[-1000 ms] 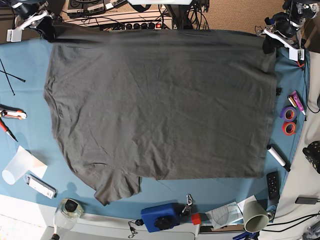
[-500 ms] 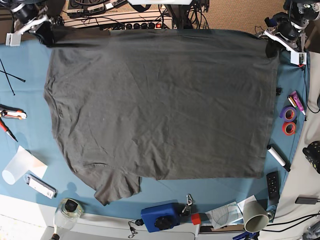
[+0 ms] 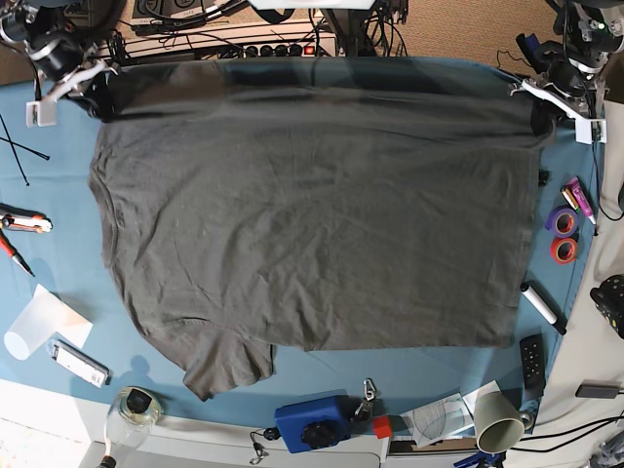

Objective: Fold the T-shirt properly
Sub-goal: 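Lift both shoulder corners and pull them apart to stretch the shirt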

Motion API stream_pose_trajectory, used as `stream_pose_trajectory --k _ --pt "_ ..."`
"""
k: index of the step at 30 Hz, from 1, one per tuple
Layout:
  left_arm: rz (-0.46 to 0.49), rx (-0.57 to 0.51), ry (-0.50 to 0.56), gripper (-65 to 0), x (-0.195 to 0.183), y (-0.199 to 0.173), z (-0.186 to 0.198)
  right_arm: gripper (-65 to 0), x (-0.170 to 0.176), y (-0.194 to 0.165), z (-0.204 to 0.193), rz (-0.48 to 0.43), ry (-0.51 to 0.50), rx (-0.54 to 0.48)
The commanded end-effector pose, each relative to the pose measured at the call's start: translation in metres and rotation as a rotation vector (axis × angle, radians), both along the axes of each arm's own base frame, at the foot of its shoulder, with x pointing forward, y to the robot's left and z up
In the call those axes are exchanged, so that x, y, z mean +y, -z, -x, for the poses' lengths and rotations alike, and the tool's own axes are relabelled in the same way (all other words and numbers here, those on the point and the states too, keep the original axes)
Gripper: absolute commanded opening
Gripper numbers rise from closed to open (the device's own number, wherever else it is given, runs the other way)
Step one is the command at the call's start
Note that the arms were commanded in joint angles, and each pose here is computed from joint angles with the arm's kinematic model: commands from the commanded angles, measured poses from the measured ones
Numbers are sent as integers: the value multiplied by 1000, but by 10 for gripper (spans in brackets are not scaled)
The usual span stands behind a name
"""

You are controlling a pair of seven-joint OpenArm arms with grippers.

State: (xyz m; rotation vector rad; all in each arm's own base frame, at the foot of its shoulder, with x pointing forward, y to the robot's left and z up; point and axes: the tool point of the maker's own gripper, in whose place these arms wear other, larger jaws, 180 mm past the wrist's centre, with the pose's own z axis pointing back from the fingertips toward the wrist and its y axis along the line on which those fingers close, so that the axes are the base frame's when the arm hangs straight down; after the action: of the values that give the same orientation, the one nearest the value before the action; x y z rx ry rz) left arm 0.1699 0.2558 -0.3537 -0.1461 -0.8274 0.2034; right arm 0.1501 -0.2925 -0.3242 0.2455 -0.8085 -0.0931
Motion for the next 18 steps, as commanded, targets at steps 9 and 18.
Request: stream_pose_trajectory --k 9,18 --pt "-21 -50 -3 -650 5 -13 -10 -650 -21 -13 -20 88 57 -50" --pt "-11 -1 6 -650 3 -6 -2 -650 -45 -18 -15 137 155 -53"
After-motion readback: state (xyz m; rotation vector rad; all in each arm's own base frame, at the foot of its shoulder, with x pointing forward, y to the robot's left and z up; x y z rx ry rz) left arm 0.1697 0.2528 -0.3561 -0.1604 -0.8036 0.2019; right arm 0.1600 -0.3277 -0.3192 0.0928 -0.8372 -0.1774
